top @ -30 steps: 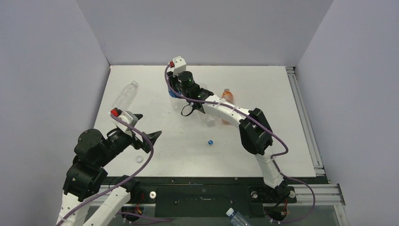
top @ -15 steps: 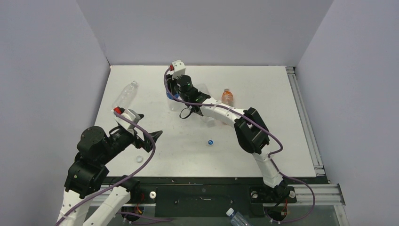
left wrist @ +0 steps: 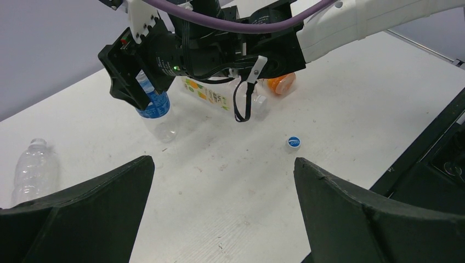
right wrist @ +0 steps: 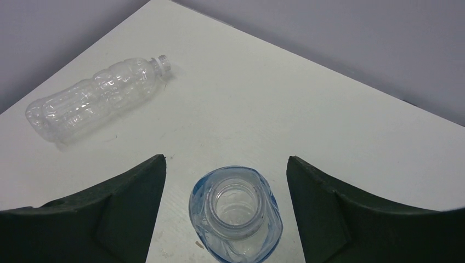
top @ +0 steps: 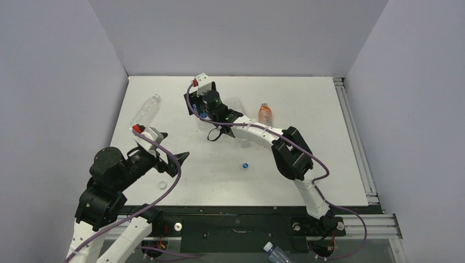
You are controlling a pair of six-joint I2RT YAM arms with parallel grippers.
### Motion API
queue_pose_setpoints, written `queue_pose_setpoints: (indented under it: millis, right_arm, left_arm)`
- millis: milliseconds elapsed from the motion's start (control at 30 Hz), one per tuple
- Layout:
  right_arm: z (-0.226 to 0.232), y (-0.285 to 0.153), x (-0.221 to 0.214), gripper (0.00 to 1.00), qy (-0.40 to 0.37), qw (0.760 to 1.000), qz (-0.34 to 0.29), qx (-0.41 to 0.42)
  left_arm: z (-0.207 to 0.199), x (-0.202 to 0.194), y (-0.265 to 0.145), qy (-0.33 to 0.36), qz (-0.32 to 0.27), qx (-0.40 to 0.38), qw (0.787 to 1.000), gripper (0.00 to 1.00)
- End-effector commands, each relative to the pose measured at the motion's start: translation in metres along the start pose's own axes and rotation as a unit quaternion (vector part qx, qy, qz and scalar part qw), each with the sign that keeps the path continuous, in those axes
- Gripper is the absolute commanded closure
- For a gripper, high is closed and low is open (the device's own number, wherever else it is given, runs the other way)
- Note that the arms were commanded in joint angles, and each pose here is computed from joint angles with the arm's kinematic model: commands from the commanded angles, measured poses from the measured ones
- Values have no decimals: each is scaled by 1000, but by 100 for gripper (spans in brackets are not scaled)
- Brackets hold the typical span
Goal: Unscrew the bottle caps
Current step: Place the plastic bottle at the center of the board, then pick up the plastic bottle at the center of the board.
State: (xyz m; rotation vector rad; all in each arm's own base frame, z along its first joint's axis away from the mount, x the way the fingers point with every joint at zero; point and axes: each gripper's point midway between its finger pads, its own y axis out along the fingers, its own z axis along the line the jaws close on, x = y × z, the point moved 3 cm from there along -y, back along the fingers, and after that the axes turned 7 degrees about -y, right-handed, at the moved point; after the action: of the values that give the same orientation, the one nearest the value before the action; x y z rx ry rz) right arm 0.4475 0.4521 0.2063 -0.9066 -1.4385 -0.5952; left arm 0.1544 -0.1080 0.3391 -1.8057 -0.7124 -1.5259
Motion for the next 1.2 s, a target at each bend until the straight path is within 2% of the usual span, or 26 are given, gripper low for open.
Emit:
queue_pose_setpoints:
  millis: [0,400,567,600,633,667,700,733,767,867,1167]
  right_arm:
    - [-4,-19,46,23,5,999,-46,-5]
    - [-27,-59,107,20,32,996,-82,-26]
    - [-58,-96,126,20,73,992,-86,-54]
    - [-62,-100,111,20,77,993,-71,-61]
    - [-75,-114,120,20,97,990,-80,-72]
    - [-86,-117,99,20,99,990,-55,-89]
    - [-94,-130,102,19,112,987,-57,-98]
    - [-106,-134,78,19,111,986,-26,-120]
    - [-112,-143,74,19,121,984,-19,-129]
    - [-129,-158,16,19,122,977,67,-159]
    - [-114,-183,-91,18,105,966,196,-134]
  left_arm:
    - [-5,29,-3,13,-46,-9,999,3]
    - [-6,39,-3,17,-58,-12,998,3]
    - [-4,45,-2,19,-58,-6,998,3]
    - [-4,47,-2,19,-58,-5,998,3]
    - [-3,47,-1,18,-56,-5,998,3]
    - [-4,49,0,16,-56,-6,998,3]
    - [-4,49,0,15,-56,-8,998,3]
    - [-6,51,1,11,-56,-11,998,3]
    - [-8,52,1,9,-54,-19,998,3]
    - [-13,55,2,7,-47,-38,998,3]
    - [-25,58,3,24,-48,-81,995,3]
